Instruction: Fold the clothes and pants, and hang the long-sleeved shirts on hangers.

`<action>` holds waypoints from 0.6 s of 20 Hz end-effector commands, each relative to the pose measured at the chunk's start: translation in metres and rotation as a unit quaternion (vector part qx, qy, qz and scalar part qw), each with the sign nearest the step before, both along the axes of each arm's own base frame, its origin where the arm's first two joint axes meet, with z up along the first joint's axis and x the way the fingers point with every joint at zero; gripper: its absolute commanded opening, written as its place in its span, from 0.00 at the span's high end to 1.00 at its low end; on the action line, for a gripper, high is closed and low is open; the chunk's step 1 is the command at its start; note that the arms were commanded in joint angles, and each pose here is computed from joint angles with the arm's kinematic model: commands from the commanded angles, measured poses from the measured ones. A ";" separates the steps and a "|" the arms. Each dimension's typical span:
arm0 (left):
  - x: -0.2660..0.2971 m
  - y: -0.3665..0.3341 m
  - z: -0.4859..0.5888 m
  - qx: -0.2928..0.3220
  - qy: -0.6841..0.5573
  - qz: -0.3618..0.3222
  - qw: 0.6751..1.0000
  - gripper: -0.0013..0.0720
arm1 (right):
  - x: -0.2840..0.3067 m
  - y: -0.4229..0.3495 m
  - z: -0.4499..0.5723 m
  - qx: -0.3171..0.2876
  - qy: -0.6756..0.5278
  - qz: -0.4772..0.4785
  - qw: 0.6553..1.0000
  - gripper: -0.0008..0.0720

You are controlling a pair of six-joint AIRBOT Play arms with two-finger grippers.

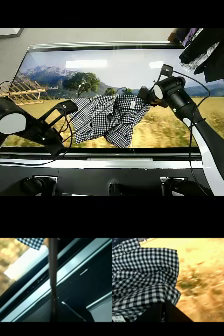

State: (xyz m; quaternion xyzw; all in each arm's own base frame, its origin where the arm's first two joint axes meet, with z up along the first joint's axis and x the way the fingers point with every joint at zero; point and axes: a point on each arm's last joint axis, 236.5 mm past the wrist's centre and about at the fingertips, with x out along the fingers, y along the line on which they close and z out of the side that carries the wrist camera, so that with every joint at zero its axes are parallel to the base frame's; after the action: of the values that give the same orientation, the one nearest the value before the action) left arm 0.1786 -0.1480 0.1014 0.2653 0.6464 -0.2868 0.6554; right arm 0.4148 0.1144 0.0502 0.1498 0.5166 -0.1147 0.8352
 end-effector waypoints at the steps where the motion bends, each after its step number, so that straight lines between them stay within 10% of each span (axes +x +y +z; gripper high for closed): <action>1: -0.008 0.005 0.000 0.018 0.010 -0.008 1.000 0.97 | 0.004 -0.001 0.002 0.005 -0.009 -0.015 1.000 0.95; 12: -0.016 -0.015 -0.014 0.050 0.017 -0.058 0.997 0.97 | 0.008 0.002 0.001 0.008 -0.010 -0.016 1.000 0.95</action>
State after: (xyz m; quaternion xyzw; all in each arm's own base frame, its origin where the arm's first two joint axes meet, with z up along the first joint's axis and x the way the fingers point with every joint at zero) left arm 0.1576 -0.1613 0.0960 0.3149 0.6487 -0.3034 0.6228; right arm 0.4243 0.1132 0.0471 0.1659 0.5045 -0.1304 0.8373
